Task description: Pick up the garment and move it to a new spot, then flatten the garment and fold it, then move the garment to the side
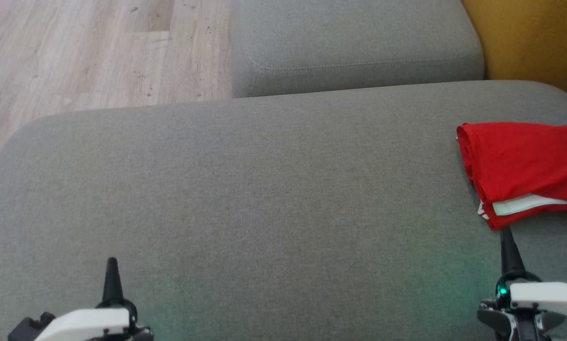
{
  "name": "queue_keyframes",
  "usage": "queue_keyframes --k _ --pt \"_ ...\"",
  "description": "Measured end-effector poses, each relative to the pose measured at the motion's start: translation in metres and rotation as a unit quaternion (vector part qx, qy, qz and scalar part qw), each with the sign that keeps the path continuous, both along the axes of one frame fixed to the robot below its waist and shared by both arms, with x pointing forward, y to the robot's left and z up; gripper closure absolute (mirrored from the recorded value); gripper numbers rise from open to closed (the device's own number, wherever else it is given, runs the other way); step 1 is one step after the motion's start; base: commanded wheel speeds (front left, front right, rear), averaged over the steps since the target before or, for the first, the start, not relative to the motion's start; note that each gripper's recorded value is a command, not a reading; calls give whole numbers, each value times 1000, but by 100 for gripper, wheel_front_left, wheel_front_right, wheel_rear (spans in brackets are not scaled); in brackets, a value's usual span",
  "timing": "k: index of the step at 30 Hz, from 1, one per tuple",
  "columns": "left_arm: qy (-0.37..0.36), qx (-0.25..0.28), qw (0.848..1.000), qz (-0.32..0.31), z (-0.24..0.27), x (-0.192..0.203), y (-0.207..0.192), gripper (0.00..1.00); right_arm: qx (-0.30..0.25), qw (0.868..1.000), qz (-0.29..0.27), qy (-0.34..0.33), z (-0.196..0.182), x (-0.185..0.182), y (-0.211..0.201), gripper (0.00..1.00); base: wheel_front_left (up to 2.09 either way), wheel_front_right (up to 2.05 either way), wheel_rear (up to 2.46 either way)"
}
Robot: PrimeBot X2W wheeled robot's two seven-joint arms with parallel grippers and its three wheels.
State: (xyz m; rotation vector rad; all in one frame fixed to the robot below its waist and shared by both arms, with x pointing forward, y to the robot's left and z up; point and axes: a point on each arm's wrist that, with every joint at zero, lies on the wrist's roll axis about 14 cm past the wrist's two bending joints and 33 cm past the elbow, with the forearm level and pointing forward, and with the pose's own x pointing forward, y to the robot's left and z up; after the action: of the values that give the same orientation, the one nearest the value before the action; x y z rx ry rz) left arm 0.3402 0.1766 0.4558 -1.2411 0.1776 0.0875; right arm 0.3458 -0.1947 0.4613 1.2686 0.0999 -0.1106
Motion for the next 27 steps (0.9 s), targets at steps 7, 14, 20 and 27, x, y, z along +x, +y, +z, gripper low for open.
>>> queue_keyframes --k 7,14,20,27 --pt "-11 -47 999 7 7 11 2 100 47 999 -3 -6 4 8 -1 100 0 0 0" --pt "-20 -88 996 14 11 19 7 100 86 996 -9 -13 8 15 -3 100 0 0 0" --pt "-26 -123 992 15 15 25 6 100 119 993 -16 -19 11 20 -6 100 0 0 0" --pt "-37 -162 986 23 20 33 11 100 156 987 -19 -24 13 25 -8 100 0 0 0"
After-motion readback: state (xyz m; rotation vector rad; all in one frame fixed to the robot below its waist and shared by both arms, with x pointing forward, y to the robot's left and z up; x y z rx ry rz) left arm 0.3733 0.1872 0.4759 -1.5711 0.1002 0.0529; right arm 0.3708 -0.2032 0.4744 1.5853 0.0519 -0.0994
